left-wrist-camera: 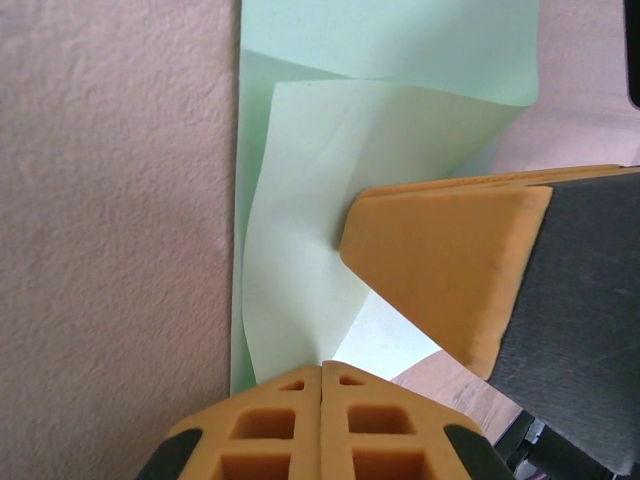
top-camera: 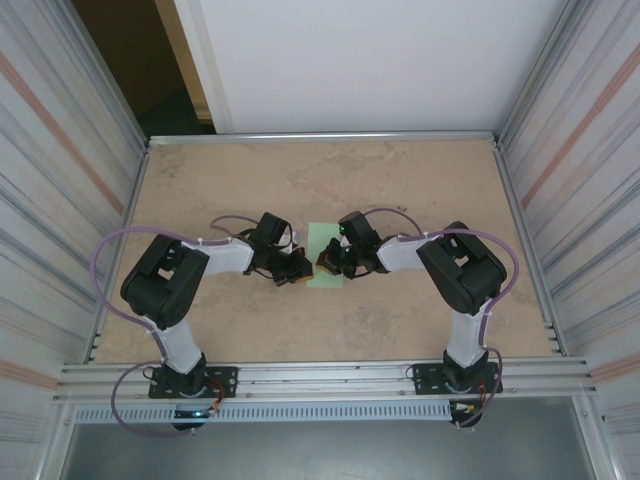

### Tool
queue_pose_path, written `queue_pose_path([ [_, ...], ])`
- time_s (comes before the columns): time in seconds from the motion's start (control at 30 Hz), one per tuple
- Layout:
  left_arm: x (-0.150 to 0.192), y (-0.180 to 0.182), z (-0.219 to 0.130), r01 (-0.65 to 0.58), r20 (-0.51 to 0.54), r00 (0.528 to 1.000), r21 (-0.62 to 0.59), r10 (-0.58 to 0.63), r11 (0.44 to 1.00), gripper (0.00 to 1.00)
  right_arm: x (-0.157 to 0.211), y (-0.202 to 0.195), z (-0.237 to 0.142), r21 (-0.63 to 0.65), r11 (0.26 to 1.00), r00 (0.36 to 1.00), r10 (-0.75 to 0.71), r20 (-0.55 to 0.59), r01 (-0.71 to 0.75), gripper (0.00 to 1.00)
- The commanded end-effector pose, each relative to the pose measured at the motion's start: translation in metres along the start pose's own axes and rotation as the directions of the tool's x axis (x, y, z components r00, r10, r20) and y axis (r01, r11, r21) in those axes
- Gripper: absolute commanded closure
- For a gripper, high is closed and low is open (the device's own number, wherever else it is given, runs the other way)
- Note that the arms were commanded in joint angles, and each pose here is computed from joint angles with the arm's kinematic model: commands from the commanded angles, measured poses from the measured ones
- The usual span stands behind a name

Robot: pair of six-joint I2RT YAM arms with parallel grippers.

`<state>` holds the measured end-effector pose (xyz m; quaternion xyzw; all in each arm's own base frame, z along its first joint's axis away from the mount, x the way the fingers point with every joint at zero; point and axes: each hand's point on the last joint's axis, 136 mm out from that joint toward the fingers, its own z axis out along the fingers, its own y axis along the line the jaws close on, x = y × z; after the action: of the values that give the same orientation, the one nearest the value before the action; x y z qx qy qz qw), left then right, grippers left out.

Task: Fold a paper plane with a square sheet of paper (pick it up from the middle)
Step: Fold the triangle a second time at the center of the table.

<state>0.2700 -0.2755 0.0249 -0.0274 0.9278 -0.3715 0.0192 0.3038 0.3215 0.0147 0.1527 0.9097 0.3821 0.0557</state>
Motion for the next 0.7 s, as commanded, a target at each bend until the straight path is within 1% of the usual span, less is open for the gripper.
queue_pose_path([
  [0.0,0.001,0.0002,-0.0007,-0.02,-0.022,1.0,-0.012,0.02,1.0,1.0,0.0126,-0.0673,0.0103,0.216,0.972,0.995,0.095,-0.012,-0.09,1.0],
  [0.13,0.0001,0.0058,-0.001,-0.022,-0.012,1.0,-0.042,0.022,0.999,1.0,0.0123,-0.0677,0.0108,0.217,0.972,0.995,0.096,-0.012,-0.091,1.0],
  [0.33,-0.0017,0.0083,-0.001,-0.022,-0.006,1.0,-0.056,0.021,0.998,1.0,0.0124,-0.067,0.0111,0.214,0.973,0.995,0.095,-0.014,-0.09,1.0],
  [0.53,-0.0059,0.0006,-0.0059,-0.04,0.01,0.999,-0.044,0.04,0.998,1.0,0.0125,-0.0672,0.0109,0.216,0.972,0.995,0.094,-0.014,-0.089,1.0],
  [0.67,-0.0063,0.001,-0.0089,-0.044,0.017,0.999,-0.056,0.045,0.997,1.0,0.0123,-0.0676,0.011,0.217,0.972,0.995,0.097,-0.013,-0.092,1.0],
])
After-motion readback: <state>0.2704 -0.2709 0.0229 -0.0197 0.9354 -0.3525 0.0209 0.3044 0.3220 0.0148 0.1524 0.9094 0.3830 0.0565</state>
